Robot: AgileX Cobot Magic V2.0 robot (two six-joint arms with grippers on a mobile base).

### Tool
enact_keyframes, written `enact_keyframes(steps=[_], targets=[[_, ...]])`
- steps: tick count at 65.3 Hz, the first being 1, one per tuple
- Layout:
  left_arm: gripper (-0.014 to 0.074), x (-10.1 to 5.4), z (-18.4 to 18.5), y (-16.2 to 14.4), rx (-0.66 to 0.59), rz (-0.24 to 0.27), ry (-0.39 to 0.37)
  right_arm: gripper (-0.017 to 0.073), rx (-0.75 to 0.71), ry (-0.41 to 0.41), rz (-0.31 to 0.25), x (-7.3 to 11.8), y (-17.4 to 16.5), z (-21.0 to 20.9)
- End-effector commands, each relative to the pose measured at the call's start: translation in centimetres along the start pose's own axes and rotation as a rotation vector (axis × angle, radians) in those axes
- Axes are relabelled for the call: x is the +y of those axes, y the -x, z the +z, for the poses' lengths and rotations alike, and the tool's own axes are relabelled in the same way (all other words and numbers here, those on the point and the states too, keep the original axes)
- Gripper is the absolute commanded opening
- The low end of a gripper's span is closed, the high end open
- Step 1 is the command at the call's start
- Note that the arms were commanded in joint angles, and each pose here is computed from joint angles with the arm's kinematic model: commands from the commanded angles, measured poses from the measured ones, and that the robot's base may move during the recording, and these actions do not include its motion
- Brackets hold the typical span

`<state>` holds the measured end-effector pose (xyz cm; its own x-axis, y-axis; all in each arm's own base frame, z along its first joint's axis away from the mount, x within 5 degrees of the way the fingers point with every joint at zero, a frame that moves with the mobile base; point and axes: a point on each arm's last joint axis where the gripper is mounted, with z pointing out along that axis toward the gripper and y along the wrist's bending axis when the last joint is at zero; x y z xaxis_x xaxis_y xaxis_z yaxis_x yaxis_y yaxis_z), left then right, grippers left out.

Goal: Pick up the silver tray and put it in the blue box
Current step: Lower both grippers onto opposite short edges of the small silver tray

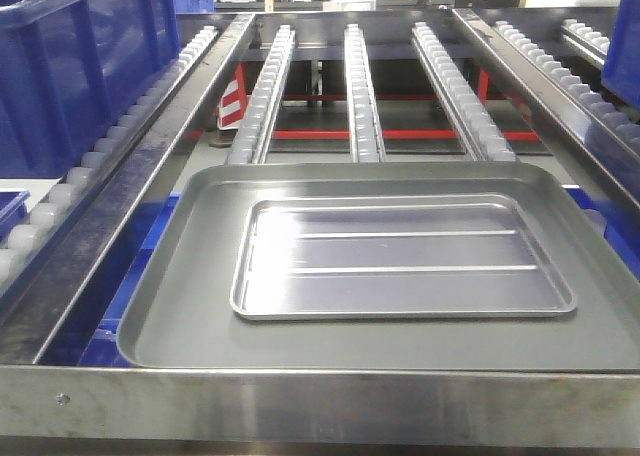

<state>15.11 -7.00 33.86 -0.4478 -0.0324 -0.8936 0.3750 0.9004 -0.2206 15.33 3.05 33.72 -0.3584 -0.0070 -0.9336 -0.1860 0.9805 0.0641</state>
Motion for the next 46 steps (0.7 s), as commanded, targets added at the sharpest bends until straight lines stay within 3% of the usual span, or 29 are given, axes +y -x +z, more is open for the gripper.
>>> enact_keyframes(steps=[1, 9, 15, 28, 38, 46], targets=[[0.0347, -2.1, 1.6, 1.8, -0.038, -0.011, -0.102, 0.0480, -0.013, 0.068, -0.021, 1.3, 1.2, 1.6], [0.0344, -5.4, 4.8, 1.6, 0.015, 0.026, -0.216, 0.0480, 0.109, 0.142, -0.046, 3.1, 0.0, 4.4], [0.0344, -7.5, 7.0, 1.1, 0.069, 0.044, -0.266, 0.0480, 0.209, 0.162, 0.005, 3.7, -0.5, 6.1], [0.0347, -8.8, 10.7, 1.1, 0.252, 0.115, -0.256, 0.0480, 0.403, 0.157, 0.024, 4.3, -0.4, 9.2], [0.0347, -9.7, 12.4, 2.7, 0.283, 0.162, -0.252, 0.0480, 0.506, 0.126, 0.059, 4.1, 0.0, 11.9], [0.0347, -10.1, 14.0, 3.2, 0.370, 0.128, -0.207, 0.0480, 0.545, 0.087, 0.096, 3.2, 0.0, 13.8]])
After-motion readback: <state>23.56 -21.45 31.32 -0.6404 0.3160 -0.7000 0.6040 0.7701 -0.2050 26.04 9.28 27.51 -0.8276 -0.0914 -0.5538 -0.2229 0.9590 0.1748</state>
